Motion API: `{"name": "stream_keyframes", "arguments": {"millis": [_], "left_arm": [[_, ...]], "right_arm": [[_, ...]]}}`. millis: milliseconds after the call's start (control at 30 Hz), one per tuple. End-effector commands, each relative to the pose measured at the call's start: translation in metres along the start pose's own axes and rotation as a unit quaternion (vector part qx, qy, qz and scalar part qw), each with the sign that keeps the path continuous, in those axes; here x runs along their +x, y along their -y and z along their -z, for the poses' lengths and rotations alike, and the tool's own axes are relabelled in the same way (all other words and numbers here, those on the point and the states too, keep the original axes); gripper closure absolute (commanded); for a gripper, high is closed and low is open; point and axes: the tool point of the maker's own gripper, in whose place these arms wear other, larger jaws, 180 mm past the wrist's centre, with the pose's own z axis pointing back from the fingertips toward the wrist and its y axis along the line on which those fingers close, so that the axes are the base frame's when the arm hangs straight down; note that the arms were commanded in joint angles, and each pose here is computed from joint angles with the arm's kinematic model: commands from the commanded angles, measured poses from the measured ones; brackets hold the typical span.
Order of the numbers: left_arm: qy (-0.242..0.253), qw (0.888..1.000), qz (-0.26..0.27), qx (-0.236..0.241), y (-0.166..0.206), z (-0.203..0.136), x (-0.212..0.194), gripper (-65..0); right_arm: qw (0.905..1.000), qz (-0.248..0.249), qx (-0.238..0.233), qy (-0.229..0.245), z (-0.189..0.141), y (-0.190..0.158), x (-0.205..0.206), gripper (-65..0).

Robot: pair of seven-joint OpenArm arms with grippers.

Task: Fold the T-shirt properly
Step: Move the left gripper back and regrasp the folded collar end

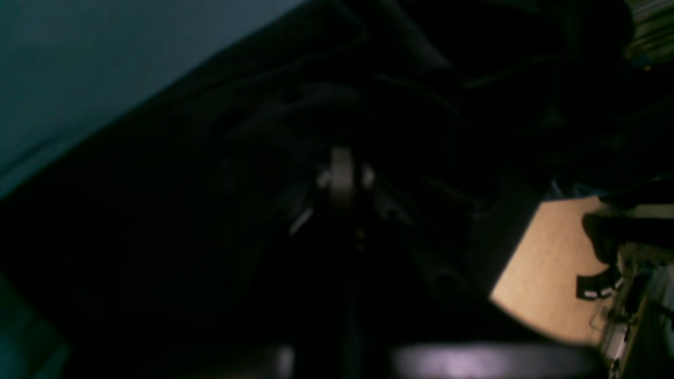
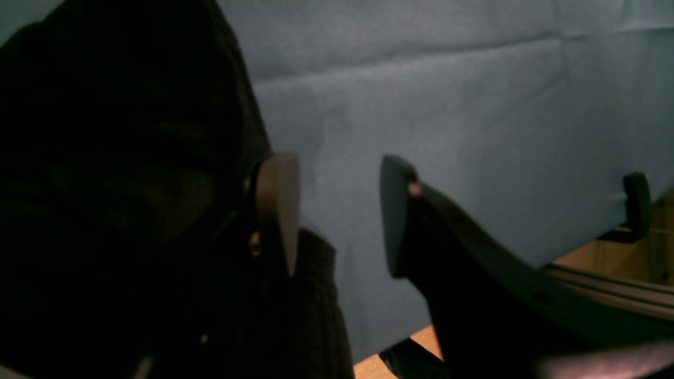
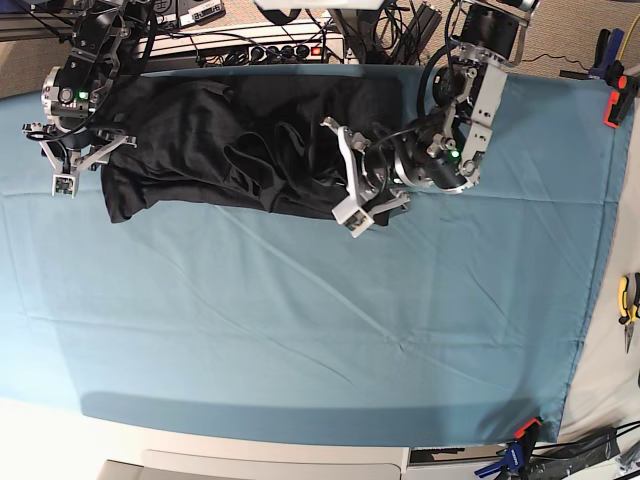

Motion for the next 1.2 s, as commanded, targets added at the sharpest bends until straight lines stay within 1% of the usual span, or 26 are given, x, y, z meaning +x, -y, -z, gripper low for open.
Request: {"name": "stream_keyframes", "arguments": {"millis": [0,67,133,233,333,433,567,733,833,1033,1167], "left_arm": [[0.025,1.000,0.013,-0.012,0.008,-0.001,0.017,0.0],[0.015,0.999,0.024,-0.015,0.013,0.003,0.013,0.0],[0.000,0.999,0.041,-0.007,0.016,0.008,0.008,0.0],[-0.013,0.999,0.046,0.004,0.020,0.014,0.005,0.0],[-0.018,0.998,0.052,-0.007,0.028,0.018,0.003,0.0],[-0.019,0.998,0.048,-0.021,0.037,0.020,0.001,0.0],[-0.015,0.997,0.033,-0.061,0.053,0.020,-0.005,0.0],[-0.009,0.992,0.020,-0.120,0.078,0.017,-0.012,0.0],[-0.008,0.990,0.011,-0.138,0.086,0.016,-0.016,0.0],[0.004,0.980,0.026,-0.195,0.106,0.009,-0.014,0.0],[0.018,0.969,0.038,-0.245,0.123,0.001,-0.010,0.0]], "right_arm": [[0.9997,-0.003,-0.011,0.022,-0.003,0.008,0.013,-25.5],[0.9997,-0.002,-0.011,0.022,-0.003,0.008,0.013,-25.6],[0.9997,-0.002,-0.011,0.022,-0.003,0.008,0.013,-25.6],[0.9997,-0.002,-0.011,0.022,-0.003,0.008,0.013,-25.5],[0.9997,-0.003,-0.011,0.022,-0.003,0.008,0.012,-25.5],[0.9997,-0.002,-0.011,0.022,-0.003,0.008,0.013,-25.5],[0.9997,-0.002,-0.011,0.022,-0.003,0.008,0.013,-25.5],[0.9997,-0.002,-0.011,0.022,-0.003,0.008,0.013,-25.5],[0.9997,-0.002,-0.011,0.022,-0.003,0.008,0.013,-25.5],[0.9997,0.004,-0.003,0.025,-0.003,0.005,0.014,-25.5],[0.9996,0.005,-0.001,0.026,-0.003,0.005,0.014,-25.5]]}}
